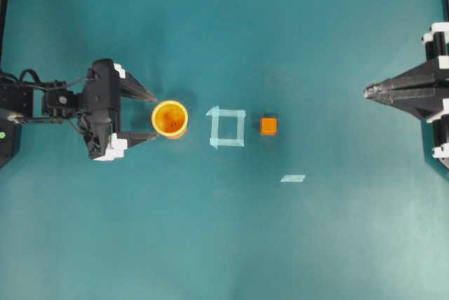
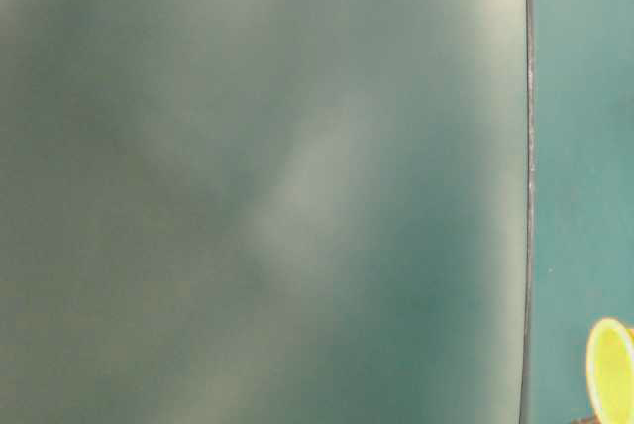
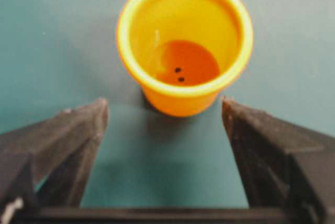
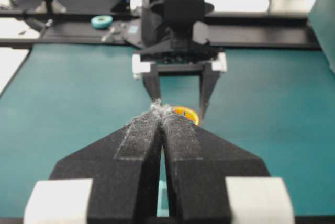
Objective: Move the cup to the left with left arm.
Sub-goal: 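Move the open left gripper rightward to straddle the orange cup, then close the left gripper around the orange cup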
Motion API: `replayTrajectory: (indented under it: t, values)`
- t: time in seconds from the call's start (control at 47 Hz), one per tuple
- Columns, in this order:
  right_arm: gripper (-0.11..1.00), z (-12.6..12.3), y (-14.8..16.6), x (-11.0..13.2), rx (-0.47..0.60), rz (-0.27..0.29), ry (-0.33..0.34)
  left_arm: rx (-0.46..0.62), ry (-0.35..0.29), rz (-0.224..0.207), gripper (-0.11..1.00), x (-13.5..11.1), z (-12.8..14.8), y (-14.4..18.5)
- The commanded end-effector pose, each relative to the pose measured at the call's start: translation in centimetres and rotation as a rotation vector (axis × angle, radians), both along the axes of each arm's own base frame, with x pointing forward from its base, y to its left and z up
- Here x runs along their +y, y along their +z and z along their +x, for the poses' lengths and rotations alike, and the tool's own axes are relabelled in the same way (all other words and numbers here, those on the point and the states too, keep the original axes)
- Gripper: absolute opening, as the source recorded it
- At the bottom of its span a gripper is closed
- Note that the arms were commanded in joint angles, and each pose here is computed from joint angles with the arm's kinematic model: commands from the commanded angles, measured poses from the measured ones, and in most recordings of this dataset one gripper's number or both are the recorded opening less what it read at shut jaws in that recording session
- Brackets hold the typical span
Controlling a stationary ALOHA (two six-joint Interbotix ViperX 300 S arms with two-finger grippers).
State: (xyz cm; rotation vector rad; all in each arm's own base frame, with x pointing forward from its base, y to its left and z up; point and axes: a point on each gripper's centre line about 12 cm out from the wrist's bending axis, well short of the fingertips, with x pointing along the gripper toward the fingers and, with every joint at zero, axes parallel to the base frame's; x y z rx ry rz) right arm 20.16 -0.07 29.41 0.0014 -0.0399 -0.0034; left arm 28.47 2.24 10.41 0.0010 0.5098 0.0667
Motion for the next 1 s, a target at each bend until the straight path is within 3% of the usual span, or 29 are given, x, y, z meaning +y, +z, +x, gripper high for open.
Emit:
replayTrajectory:
  t: [0.0,0.979]
  values:
    - [0.0,0.2,1.3,0.0,-0.031,0.001,-0.001,-0.04,-0.005,0.004,0.85,0.0,1.0,0.8]
    - [0.0,0.3,1.2,0.0,-0.017,0.001,-0.001,-0.047,-0.05,0.009,0.85,-1.0,5.4,-0.4]
